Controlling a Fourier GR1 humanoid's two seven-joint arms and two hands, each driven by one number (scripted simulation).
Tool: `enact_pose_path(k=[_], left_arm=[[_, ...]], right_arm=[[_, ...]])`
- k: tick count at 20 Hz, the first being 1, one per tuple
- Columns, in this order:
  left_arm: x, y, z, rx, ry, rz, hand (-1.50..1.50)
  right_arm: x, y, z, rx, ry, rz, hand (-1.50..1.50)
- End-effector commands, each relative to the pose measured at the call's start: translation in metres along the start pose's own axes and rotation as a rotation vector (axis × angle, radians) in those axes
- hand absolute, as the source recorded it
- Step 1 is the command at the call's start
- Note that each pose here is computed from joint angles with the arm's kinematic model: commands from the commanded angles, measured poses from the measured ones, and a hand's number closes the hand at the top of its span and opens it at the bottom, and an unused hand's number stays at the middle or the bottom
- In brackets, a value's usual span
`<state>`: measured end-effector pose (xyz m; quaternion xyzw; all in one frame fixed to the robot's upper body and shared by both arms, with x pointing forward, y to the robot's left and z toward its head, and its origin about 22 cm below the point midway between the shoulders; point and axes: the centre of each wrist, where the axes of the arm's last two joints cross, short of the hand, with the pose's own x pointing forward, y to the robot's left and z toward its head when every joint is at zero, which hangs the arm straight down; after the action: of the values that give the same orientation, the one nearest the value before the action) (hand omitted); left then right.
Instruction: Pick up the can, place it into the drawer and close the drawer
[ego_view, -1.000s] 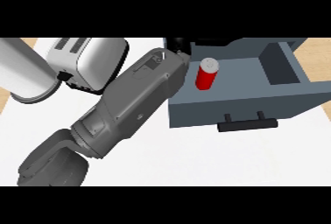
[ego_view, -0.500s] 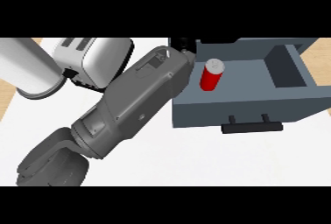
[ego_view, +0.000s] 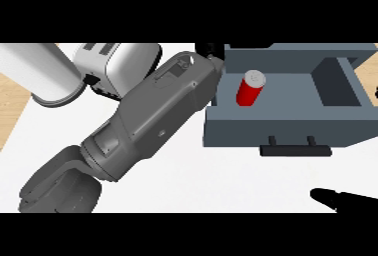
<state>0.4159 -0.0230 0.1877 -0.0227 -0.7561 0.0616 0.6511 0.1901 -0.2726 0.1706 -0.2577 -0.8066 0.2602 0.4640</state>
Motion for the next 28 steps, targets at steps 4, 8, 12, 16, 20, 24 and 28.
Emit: enact_pose_path(k=[4, 8, 12, 16, 20, 24, 28], left_arm=[[0.0, 0.005, -0.003, 0.022, 0.03, -0.013, -1.5], [0.025, 0.018, -0.011, 0.017, 0.023, -0.019, -1.5], [0.031, 0.032, -0.015, 0.043, 0.001, -0.027, -1.5], [0.017, 0.057, -0.019, 0.074, 0.014, -0.051, -1.5], [0.031, 0.067, -0.021, 0.087, 0.003, -0.048, -1.5], [0.027, 0.085, -0.021, 0.075, -0.013, -0.034, -1.5], [0.033, 0.087, -0.01, 0.081, 0.008, -0.055, -1.5]], right_arm=[[0.005, 0.053, -0.054, 0.044, -0.049, 0.178, -1.5], [-0.033, 0.06, -0.08, 0.102, -0.049, 0.238, -1.5], [-0.051, 0.091, -0.091, 0.19, -0.052, 0.357, -1.5], [-0.054, 0.117, -0.112, 0.234, -0.029, 0.489, -1.5], [-0.082, 0.138, -0.128, 0.221, -0.004, 0.497, -1.5], [-0.101, 0.164, -0.133, 0.222, 0.03, 0.538, -1.5], [-0.104, 0.18, -0.145, 0.193, 0.048, 0.592, -1.5]])
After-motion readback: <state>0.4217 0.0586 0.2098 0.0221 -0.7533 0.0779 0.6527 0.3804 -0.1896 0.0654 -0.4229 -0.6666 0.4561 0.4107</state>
